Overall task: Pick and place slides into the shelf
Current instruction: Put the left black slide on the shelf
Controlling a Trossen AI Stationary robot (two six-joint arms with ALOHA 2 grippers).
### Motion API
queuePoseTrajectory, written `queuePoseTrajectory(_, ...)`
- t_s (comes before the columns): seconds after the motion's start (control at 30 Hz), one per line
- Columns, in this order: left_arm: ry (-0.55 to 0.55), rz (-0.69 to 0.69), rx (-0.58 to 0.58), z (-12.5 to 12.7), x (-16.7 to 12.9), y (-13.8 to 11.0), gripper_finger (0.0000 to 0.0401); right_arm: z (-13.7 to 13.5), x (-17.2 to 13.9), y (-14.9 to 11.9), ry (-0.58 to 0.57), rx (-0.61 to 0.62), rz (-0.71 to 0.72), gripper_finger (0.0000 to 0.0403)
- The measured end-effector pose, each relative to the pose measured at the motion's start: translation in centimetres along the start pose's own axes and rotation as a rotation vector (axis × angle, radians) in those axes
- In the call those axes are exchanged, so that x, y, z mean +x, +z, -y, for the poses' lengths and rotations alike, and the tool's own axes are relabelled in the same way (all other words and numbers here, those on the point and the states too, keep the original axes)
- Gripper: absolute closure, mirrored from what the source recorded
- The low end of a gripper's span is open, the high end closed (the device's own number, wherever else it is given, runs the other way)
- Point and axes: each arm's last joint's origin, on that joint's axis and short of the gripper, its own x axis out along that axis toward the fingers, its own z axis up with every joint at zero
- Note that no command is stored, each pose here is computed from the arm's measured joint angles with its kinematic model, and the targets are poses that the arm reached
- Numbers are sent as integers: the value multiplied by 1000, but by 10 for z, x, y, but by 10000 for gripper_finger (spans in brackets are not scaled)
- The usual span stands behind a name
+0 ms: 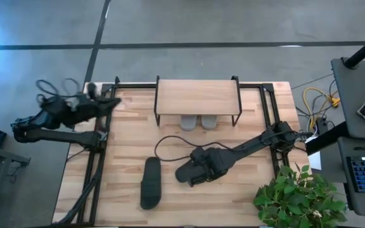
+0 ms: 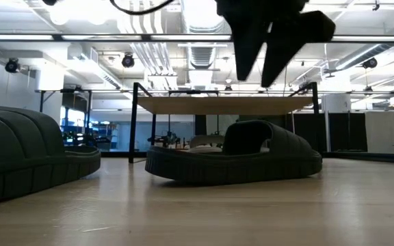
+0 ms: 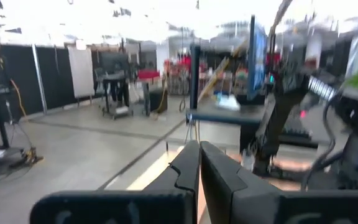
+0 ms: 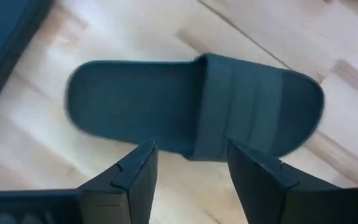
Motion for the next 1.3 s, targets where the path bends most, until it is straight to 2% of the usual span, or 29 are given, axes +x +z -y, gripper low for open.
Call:
queuePoseTrajectory(0.1,6,38,-15,-4,-10,3,401,-11,-16,6,122,-48,-38,221)
queuePoseTrajectory(0.23,1,52,-21,-6,-16,3,401,-18,-36,14,243,3,-153,221)
queuePoseTrajectory(0.43,1,40,-21,-6,-16,1,401,-23,-48,16,299,107,-172,221)
queuePoseTrajectory(0.53,-28,-7,-71,-3,-10,-3,401,-23,-48,15,292,150,-147,221)
queuePoseTrajectory(0.7,-295,-244,-122,11,1,-23,401,-26,-53,15,282,219,-2,221)
queuePoseTrajectory(0.87,-357,-578,-345,22,13,-48,401,-21,-79,17,286,224,223,221)
queuePoseTrajectory(1.0,-527,-754,-460,34,25,-57,401,-3,-95,16,232,161,241,221)
queuePoseTrajectory(1.17,-721,-925,-497,54,57,-76,401,27,-115,13,184,103,232,221)
queuePoseTrajectory(1.23,-760,-1004,-516,61,71,-87,401,38,-122,9,179,80,230,221)
queuePoseTrajectory(1.3,-737,-1090,-522,66,81,-102,401,50,-128,4,175,60,226,221)
